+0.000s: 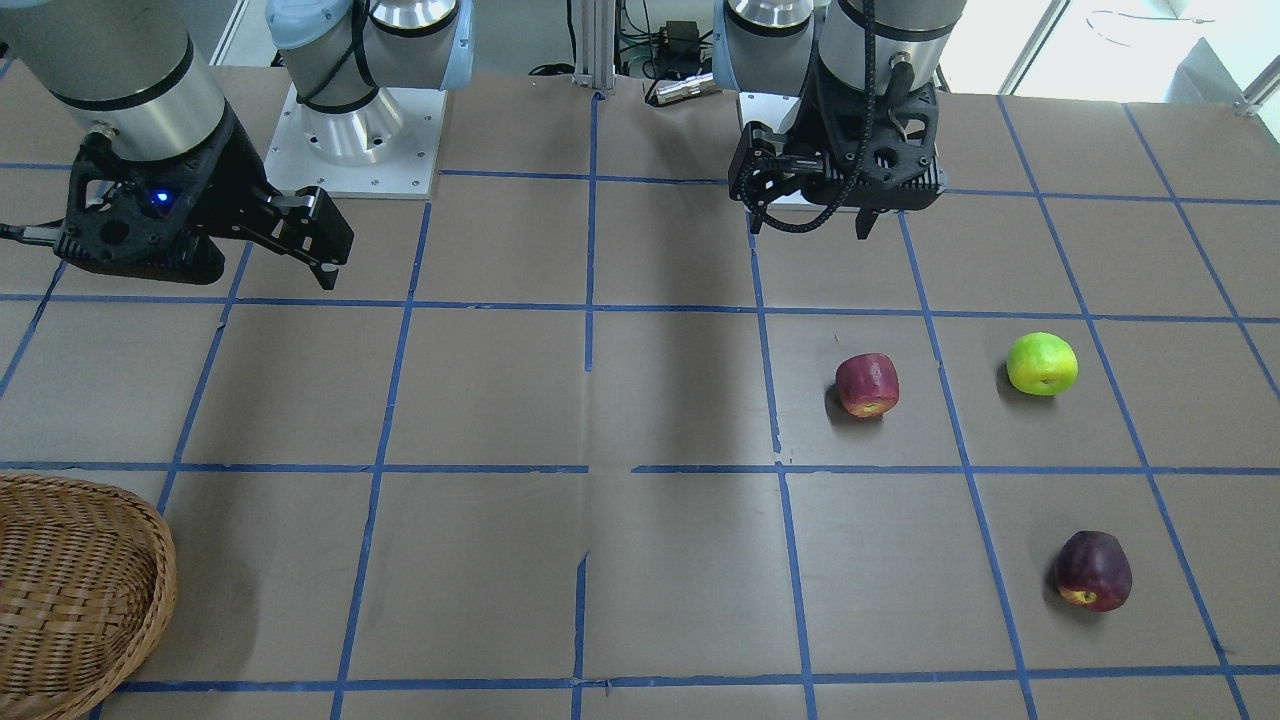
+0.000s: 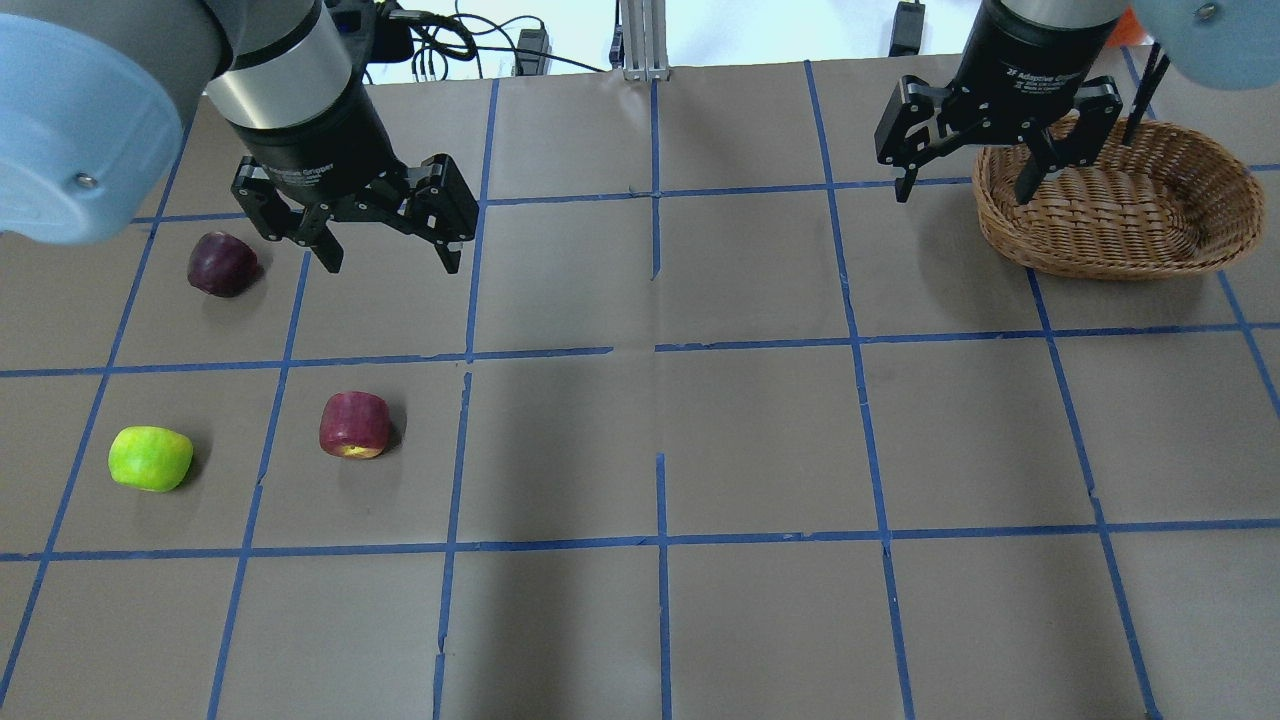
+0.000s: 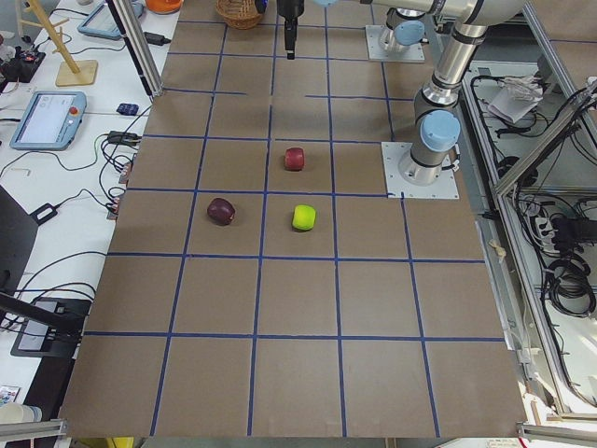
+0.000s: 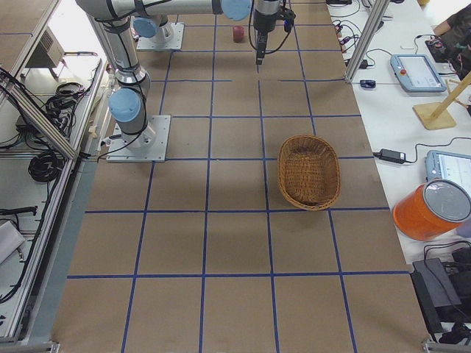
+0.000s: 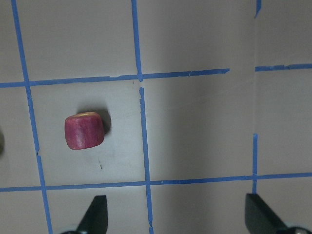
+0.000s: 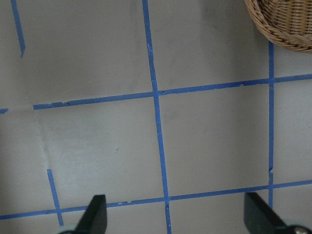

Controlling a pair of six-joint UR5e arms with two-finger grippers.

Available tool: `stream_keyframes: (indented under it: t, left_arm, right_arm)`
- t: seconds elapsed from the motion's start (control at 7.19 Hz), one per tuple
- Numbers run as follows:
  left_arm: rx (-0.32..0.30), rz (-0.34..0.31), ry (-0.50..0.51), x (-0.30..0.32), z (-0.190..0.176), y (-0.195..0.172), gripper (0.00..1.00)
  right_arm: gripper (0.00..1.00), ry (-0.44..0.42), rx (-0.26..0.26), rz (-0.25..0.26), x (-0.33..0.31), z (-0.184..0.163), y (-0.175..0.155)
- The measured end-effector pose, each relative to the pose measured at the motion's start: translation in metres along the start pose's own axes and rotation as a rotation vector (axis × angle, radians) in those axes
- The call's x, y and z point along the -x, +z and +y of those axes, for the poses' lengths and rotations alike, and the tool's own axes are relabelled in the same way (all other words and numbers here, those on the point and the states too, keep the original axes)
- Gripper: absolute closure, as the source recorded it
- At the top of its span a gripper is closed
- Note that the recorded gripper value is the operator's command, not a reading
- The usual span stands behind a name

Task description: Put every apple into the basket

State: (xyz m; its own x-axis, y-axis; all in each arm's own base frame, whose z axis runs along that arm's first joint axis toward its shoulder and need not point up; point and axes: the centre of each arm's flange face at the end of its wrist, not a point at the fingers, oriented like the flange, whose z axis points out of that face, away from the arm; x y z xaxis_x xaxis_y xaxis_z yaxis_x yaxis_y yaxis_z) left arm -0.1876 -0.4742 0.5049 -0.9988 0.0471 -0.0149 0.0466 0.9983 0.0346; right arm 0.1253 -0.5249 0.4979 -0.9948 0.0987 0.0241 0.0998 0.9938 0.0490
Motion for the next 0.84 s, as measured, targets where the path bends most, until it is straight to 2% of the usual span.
stream_keyframes:
  t: [0.42, 0.84]
  left_arm:
    - [0.0, 0.003, 0.0, 0.0, 0.0, 0.0, 0.0]
    - [0.0, 0.003, -0.001, 0.0, -0.001, 0.001, 0.0]
  right_arm:
    - [0.0, -0.008, -0.012, -0.002, 0.0, 0.0, -0.003]
    - [0.0, 0.001, -0.083, -0.009, 0.0, -0.005, -0.012]
